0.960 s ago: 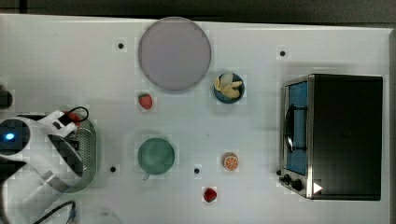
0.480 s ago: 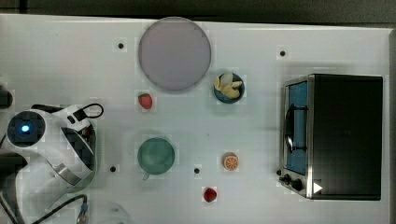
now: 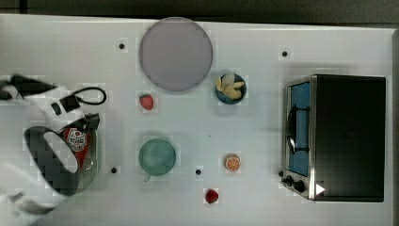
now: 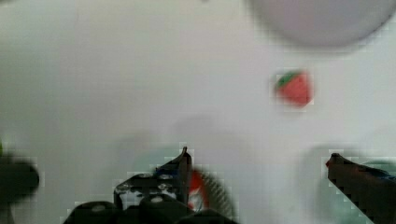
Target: Pick Ketchup from the table and place it in strainer.
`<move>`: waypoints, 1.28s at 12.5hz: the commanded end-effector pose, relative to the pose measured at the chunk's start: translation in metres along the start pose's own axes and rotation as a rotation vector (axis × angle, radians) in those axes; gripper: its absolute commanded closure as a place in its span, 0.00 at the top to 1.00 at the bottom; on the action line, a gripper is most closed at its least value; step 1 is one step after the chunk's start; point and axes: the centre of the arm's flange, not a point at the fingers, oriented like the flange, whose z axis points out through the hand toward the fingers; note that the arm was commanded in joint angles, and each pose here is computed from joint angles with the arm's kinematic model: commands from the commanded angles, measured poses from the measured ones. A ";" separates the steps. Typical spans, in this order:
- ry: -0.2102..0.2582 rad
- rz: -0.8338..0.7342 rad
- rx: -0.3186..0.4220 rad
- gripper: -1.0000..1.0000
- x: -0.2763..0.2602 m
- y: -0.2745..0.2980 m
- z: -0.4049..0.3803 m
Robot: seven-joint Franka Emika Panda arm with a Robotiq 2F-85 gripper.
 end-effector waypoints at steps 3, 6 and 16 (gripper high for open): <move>-0.034 0.421 -0.133 1.00 0.097 0.145 -0.072; -0.032 0.576 -0.121 1.00 0.132 0.212 -0.116; -0.144 0.619 -0.168 1.00 0.146 0.278 -0.145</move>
